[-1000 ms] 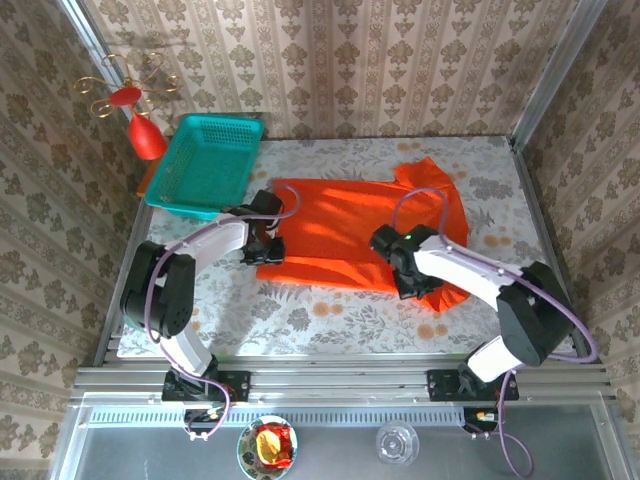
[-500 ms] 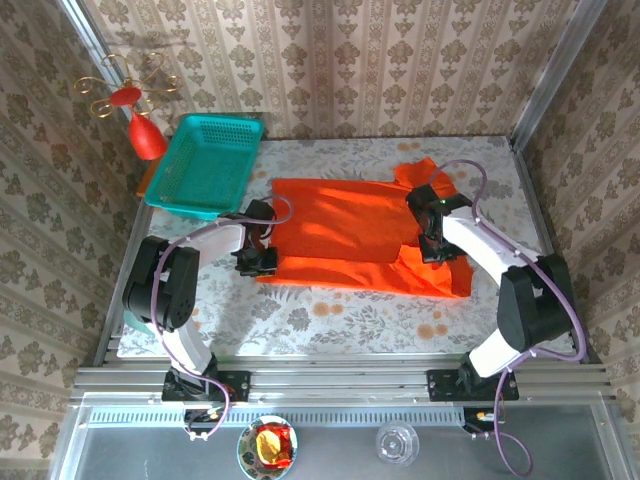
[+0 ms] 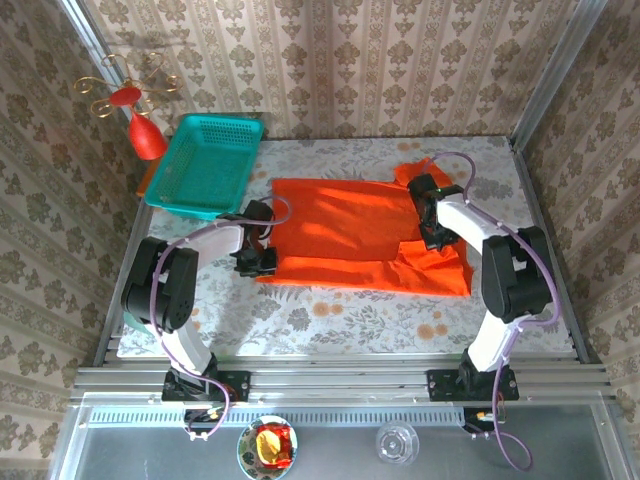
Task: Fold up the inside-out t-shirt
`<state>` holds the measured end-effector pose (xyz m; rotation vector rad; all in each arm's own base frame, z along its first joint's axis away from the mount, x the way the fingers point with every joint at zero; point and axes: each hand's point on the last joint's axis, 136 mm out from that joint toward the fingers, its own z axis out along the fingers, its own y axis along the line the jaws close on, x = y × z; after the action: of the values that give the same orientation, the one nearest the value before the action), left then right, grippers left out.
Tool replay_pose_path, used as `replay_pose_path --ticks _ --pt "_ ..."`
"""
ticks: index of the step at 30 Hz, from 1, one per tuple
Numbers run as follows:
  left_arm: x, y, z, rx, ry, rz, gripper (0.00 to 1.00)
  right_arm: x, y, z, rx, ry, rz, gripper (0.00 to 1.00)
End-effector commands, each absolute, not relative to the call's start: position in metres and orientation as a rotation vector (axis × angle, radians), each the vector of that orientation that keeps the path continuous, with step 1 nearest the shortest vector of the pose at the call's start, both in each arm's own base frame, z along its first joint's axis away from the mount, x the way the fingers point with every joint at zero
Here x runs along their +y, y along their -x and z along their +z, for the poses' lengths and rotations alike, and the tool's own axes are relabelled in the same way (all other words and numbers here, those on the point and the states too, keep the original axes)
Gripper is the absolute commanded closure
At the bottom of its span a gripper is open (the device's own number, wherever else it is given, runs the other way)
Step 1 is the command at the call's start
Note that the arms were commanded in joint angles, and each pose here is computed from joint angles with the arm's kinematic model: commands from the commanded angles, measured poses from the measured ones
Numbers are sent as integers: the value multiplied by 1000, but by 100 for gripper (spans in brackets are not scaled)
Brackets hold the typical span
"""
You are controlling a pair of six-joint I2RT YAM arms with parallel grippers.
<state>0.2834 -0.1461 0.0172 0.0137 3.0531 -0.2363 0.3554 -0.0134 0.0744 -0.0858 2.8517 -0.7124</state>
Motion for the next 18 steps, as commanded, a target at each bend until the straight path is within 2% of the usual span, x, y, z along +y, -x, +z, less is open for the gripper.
replay_pose_path --ticks 1,10,16,18 --pt "-139 -271 6 3099 23 -206 88 -21 -378 76 2780 89 -763 100" --pt "-141 -273 8 3091 23 -218 88 -34 -388 53 2784 47 -797 100" --pt "-145 -277 15 3062 20 -241 85 -31 -391 57 2752 10 -747 100" --pt "-147 -279 20 3047 19 -255 82 -33 -388 66 2732 -22 -766 89"
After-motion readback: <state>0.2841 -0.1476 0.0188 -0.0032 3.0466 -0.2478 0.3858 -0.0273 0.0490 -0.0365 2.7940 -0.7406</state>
